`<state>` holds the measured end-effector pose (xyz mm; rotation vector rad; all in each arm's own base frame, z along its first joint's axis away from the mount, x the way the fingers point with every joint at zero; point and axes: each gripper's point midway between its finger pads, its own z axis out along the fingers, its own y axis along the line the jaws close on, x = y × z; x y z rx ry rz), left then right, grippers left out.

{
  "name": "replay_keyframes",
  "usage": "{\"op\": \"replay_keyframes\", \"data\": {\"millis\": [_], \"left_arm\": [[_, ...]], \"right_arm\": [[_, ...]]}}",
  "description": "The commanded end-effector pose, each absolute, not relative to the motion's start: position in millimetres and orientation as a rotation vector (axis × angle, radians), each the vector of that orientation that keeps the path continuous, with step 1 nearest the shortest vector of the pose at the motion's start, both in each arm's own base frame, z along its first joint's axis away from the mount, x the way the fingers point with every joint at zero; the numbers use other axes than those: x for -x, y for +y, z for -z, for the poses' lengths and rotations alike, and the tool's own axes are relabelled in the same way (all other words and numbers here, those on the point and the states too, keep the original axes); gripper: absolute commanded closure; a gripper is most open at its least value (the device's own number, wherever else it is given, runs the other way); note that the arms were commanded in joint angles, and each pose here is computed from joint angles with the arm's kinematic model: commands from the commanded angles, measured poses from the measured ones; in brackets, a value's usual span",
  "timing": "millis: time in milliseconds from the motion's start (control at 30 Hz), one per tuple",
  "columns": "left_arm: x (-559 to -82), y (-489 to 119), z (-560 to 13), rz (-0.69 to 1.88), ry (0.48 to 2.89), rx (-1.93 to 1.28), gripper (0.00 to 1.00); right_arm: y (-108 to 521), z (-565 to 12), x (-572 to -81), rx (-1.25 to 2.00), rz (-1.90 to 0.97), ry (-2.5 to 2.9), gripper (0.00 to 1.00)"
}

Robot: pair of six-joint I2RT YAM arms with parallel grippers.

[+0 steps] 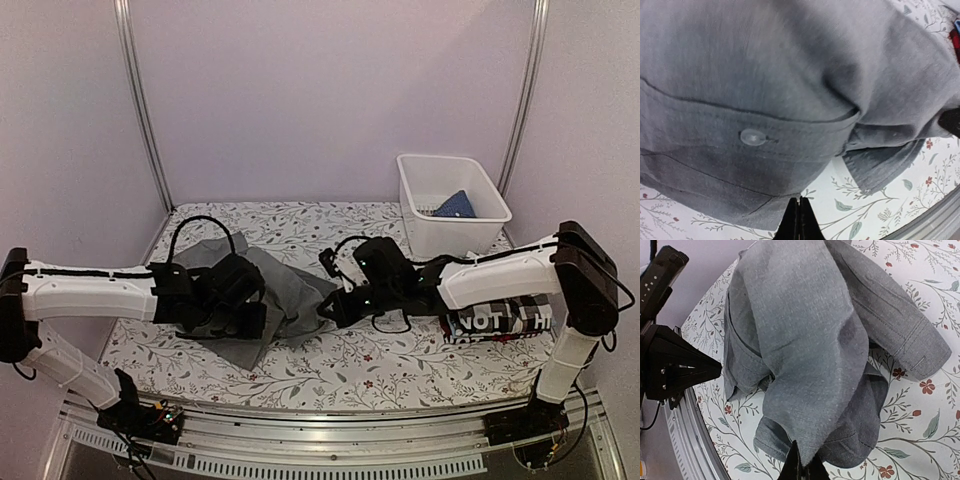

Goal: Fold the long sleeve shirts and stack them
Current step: Pick up the crumpled shirt from the center of the board.

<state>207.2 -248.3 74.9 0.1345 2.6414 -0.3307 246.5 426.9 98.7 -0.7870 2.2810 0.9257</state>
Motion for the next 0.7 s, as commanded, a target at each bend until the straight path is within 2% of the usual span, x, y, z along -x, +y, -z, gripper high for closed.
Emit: {"op": "replay_keyframes", "data": {"millis": [0,133,333,467,667], "left_arm": [[-221.5,-252.5,-131.4,0.318,2.523,-0.266,1.00],[-220.2,-251.9,-157.4,0.333,2.505,-0.293,1.00],[-210.9,-254.6,-157.5,0.394,2.522,-0.333,0.98],[-205.3,-271.2,-187.6,0.588,2.409,-0.388,0.81],[-195.7,-299.6,-238.4,0.808,2.189,-0.531,0.49]], "right_arm": [[428.8,-177.5,-258.1,0.735,-1.028,2.133,1.00],[428.1,-214.6,-255.6,0.718,-1.090,2.066,1.00],[435.6,-266.2,-243.6,0.725,-1.237,1.980,1.00],[436.5,-316.3,-248.9,0.646,-1.289,1.911,1.00],[451.4,-363.9,-260.7,0.553,-1.381,1.852,1.00]]}}
